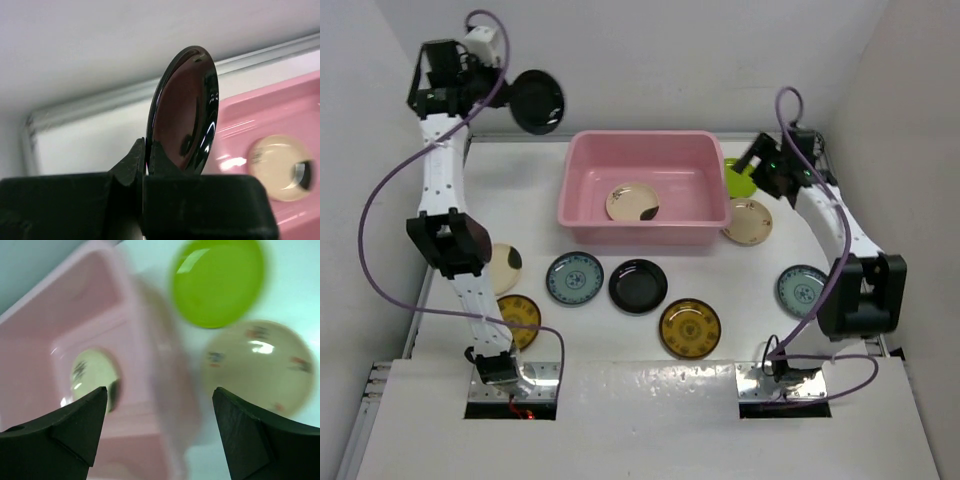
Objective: Place the plates into the plastic bin on the countertop
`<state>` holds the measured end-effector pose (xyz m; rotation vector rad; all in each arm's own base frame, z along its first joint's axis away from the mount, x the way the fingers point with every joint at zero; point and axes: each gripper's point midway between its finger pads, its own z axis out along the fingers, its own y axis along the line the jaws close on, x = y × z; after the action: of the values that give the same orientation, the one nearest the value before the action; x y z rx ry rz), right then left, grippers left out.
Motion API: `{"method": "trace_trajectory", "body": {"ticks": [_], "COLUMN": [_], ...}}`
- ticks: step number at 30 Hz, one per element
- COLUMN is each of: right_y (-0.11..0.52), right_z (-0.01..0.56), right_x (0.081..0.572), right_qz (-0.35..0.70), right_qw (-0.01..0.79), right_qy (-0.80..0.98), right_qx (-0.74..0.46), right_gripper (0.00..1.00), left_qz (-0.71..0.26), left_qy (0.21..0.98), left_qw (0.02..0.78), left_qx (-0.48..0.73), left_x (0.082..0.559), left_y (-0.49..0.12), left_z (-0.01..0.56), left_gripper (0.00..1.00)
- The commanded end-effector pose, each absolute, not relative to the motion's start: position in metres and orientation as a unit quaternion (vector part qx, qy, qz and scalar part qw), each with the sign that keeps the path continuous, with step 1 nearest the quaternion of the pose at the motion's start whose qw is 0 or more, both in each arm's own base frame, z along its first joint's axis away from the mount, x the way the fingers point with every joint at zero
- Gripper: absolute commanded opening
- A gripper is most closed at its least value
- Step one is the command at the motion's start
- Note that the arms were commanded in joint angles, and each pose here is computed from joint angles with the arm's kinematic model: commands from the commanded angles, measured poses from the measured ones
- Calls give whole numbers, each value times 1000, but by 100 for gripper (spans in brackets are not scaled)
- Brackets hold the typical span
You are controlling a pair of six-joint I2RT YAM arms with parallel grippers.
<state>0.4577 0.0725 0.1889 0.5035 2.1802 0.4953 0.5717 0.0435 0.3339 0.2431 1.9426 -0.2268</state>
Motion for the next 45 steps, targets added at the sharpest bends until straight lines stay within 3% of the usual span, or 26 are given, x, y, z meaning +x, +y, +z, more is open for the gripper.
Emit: {"method": "trace_trajectory", "body": {"ticks": [1,4,9,15,22,24,25,26,31,34,37,38,41,43,45], "right_y": [1,-37,-52,-46,-40,-36,-35,-35,-37,-39,-40,-42,-48,-53,-55], "right_z": [140,113,83,55,25,18,15,13,-8,-17,-23,-24,-27,-19,-14], "right_x": [419,393,386,391,387,388,388,388,381,380,379,379,372,369,362], "right_qz": [99,100,117,155,163,171,170,170,165,162,157,154,133,121,115], "right_qw": [387,360,320,267,234,228,225,225,211,215,213,212,205,215,220], "right_qy": [856,820,832,859,863,865,866,866,865,861,861,861,861,859,857], "right_qx": [329,433,437,409,417,414,412,413,424,431,434,437,446,448,451], "right_gripper": [85,84,82,70,70,68,66,66,55,52,40,27,8,0,0], "left_qz": [-196,-237,-255,-261,-249,-247,-242,-233,-217,-220,-216,-213,-210,-207,-203], "left_qy": [787,815,831,845,870,871,875,875,877,868,852,846,832,830,832], "left_qw": [553,485,433,402,360,357,353,356,361,375,407,417,443,450,456], "left_qx": [191,211,239,237,226,230,228,231,232,240,249,256,259,255,242], "left_x": [550,547,562,569,565,565,564,566,571,574,580,581,582,583,586], "left_y": [-76,-131,-189,-203,-203,-202,-200,-198,-193,-195,-196,-196,-196,-190,-176], "left_z": [364,303,231,182,124,119,114,113,111,125,158,167,199,206,212], "left_gripper": [0,0,0,0,0,12,27,32,49,52,53,55,56,56,56]}}
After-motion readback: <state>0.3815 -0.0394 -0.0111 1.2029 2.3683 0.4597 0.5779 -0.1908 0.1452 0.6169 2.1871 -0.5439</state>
